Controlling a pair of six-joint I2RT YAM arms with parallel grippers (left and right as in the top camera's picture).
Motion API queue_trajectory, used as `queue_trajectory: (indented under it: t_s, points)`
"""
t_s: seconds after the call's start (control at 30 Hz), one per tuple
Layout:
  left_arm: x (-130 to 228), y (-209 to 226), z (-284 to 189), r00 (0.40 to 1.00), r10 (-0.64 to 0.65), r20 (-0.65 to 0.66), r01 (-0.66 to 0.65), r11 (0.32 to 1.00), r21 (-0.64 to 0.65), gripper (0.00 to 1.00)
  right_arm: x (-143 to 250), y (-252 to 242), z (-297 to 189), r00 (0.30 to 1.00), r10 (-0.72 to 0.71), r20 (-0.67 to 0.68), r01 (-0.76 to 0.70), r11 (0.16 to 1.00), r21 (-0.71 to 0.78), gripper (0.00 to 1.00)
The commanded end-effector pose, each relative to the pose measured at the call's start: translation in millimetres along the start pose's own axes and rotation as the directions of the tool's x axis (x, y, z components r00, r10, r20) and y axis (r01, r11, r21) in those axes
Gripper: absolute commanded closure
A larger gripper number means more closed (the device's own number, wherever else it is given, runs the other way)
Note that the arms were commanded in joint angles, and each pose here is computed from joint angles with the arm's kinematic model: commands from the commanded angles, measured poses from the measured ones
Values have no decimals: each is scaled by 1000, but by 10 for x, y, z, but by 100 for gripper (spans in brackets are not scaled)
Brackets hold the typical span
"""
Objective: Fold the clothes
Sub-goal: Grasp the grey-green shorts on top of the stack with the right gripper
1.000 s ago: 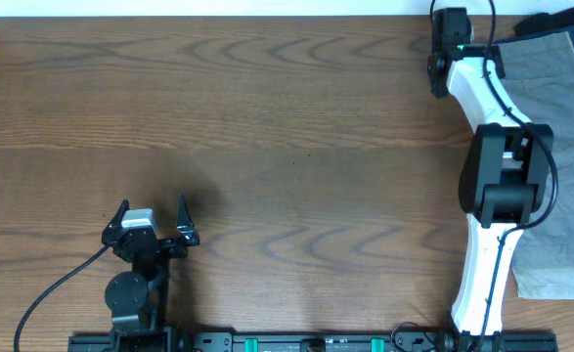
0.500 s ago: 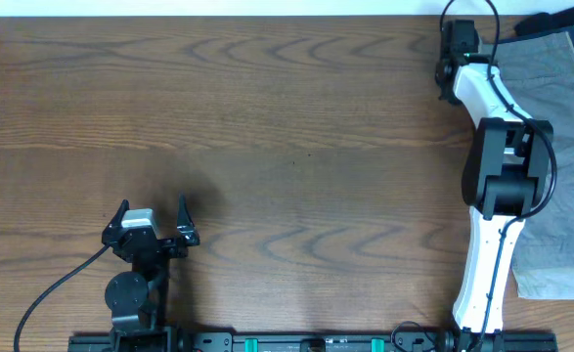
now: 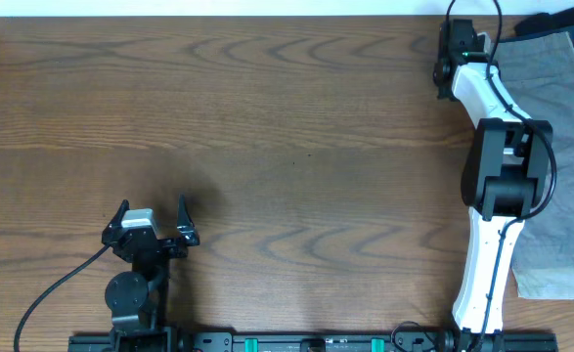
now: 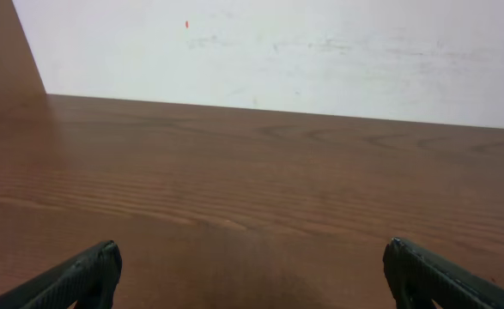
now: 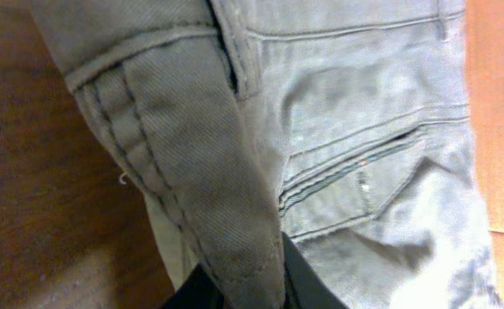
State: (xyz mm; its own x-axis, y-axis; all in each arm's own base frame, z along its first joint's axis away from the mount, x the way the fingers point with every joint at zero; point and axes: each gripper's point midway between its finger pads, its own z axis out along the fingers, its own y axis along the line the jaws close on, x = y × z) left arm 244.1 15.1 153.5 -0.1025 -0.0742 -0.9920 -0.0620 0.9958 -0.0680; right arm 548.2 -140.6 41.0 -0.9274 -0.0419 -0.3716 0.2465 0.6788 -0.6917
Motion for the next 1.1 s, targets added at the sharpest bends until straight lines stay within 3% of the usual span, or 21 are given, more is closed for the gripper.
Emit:
queue_trajectory:
  t_s: [0.0,0.2,0.3,0.73,0.77,0.83,0.87,0.97,1.07]
  points:
    - [150,4,12,999,5,-41,-5,1000,3,2,-344,-456,-452,982,160,99,-162,987,16,86]
    - [150,4,12,999,5,-41,-5,1000,3,2,-418,-622,-644,973,195,123,-195,981,-11,83]
    - [150,4,12,999,5,-41,-5,1000,3,2,-411,-670,-689,974,193,121,-193,981,-10,99]
    - [150,4,12,999,5,-41,-5,1000,3,2,-354,-714,-809,965,246,96,-241,969,-59,98]
    - [150,4,12,999,5,-41,-5,1000,3,2,-345,-586,-811,970,230,83,-219,968,-126,79]
    - [150,4,12,999,5,-41,-5,1000,3,2,-340,-397,-829,978,199,70,-177,956,-234,53]
    - [150,4,12,999,5,-41,-5,1000,3,2,-338,-278,-848,981,182,67,-155,942,-298,45]
    - [150,4,12,999,5,-41,-5,1000,3,2,-324,-71,-874,985,160,69,-120,911,-395,29]
    - [151,4,12,999,5,-41,-5,1000,2,2,-289,5,-808,984,163,72,-122,910,-397,27]
